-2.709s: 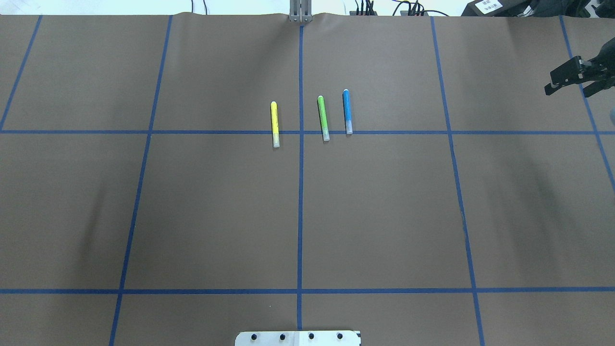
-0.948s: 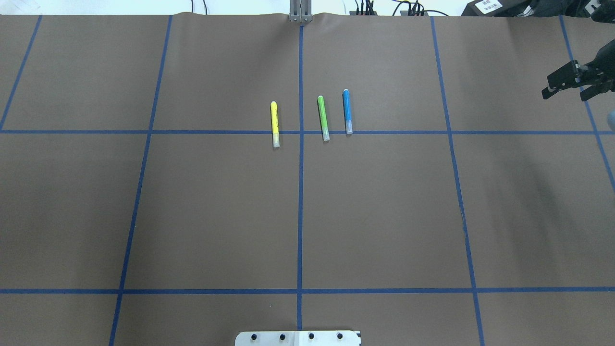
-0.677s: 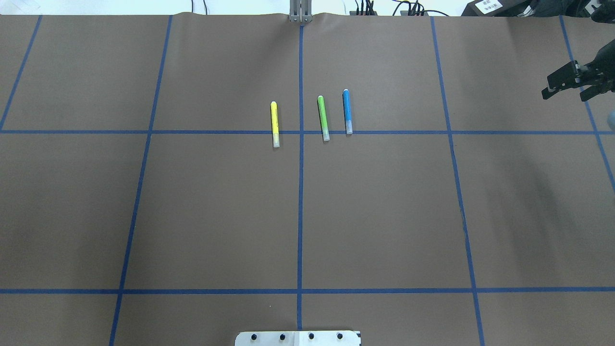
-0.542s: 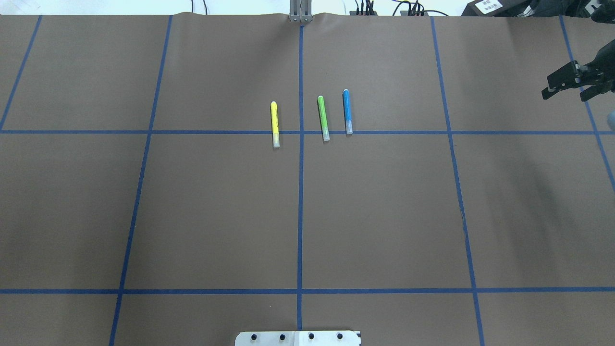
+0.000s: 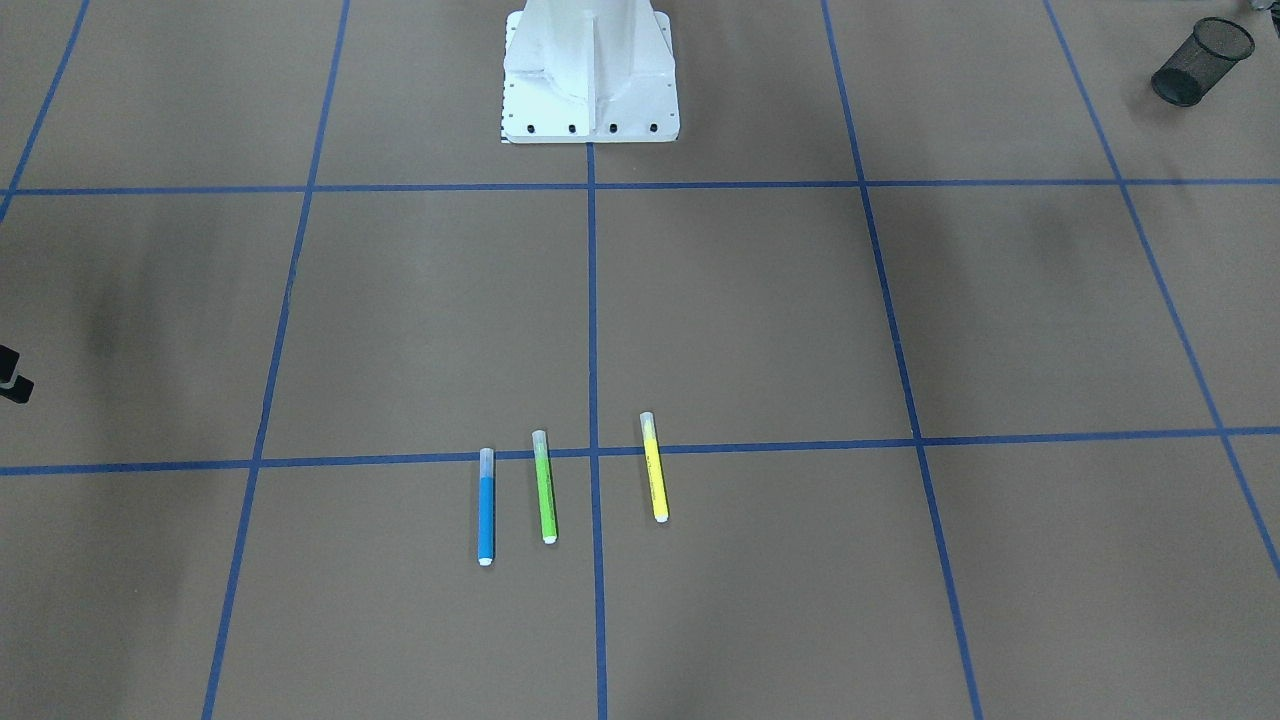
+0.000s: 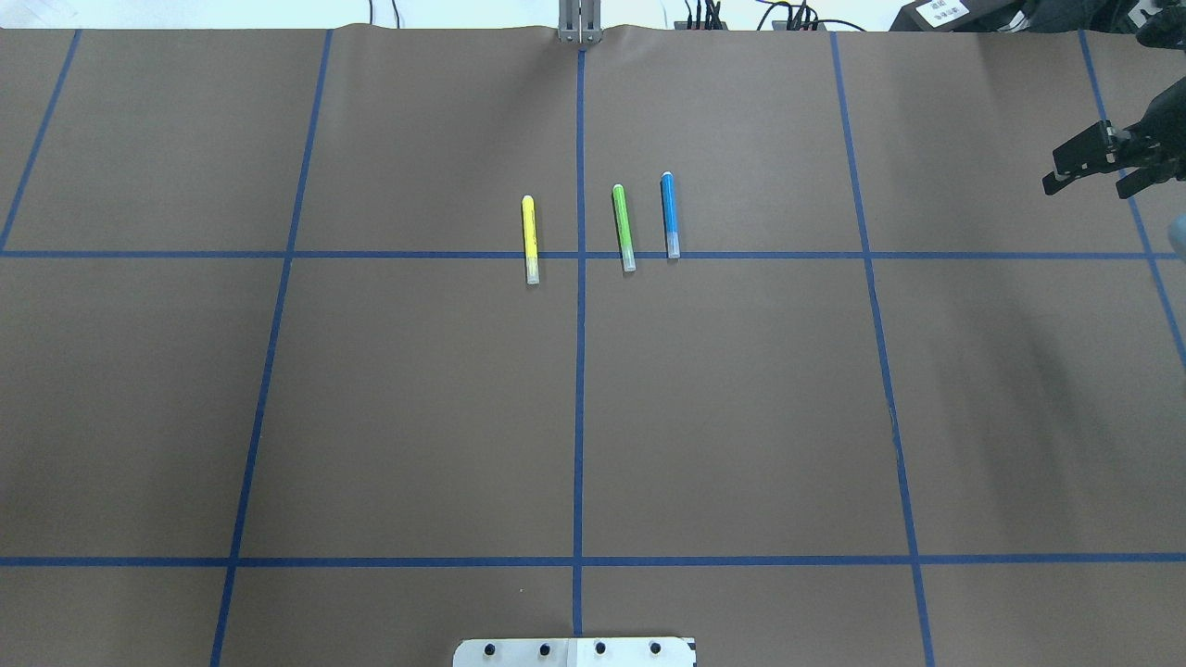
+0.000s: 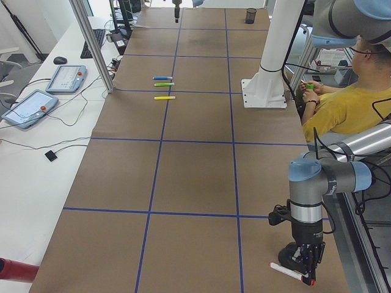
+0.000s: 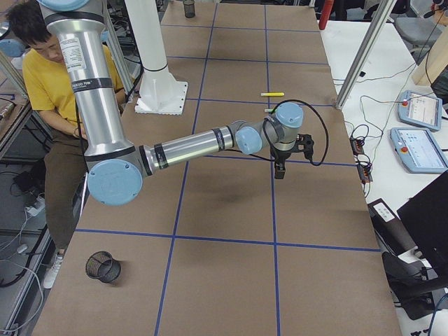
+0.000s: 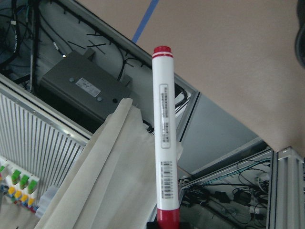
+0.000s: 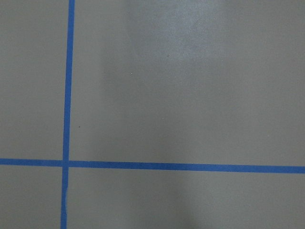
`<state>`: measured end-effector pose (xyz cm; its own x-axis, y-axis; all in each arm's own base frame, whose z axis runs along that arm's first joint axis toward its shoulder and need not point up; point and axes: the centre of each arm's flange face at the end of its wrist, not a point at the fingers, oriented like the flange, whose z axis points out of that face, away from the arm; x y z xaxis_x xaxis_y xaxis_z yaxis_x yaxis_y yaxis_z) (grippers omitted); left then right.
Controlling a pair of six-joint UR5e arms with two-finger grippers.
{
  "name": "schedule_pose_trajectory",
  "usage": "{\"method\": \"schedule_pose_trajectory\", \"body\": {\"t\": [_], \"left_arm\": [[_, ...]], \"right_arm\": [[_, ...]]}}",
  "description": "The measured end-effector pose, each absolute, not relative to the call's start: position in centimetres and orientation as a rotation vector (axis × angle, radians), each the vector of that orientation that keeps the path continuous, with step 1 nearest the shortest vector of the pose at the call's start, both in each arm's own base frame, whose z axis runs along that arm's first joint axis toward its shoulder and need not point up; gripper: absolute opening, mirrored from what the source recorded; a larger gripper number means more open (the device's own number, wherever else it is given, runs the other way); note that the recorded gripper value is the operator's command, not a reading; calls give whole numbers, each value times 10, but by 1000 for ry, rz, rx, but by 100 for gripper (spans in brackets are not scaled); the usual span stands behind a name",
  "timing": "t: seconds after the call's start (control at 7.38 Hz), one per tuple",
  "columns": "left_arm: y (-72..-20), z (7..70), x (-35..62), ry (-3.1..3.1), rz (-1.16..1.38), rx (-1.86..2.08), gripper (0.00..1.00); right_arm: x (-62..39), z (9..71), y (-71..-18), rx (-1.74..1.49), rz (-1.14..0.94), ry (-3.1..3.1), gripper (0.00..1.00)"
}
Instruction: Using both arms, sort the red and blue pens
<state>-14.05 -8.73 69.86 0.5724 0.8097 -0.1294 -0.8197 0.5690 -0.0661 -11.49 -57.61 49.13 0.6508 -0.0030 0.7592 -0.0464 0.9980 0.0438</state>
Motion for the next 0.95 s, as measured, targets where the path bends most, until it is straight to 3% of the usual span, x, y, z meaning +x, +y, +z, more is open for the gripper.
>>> {"method": "schedule_pose_trajectory", "body": {"t": [0.95], "left_arm": [[-35, 706, -112, 360, 930, -94, 0]], "right_arm": [[-115, 495, -575, 55, 26, -860, 100]]}}
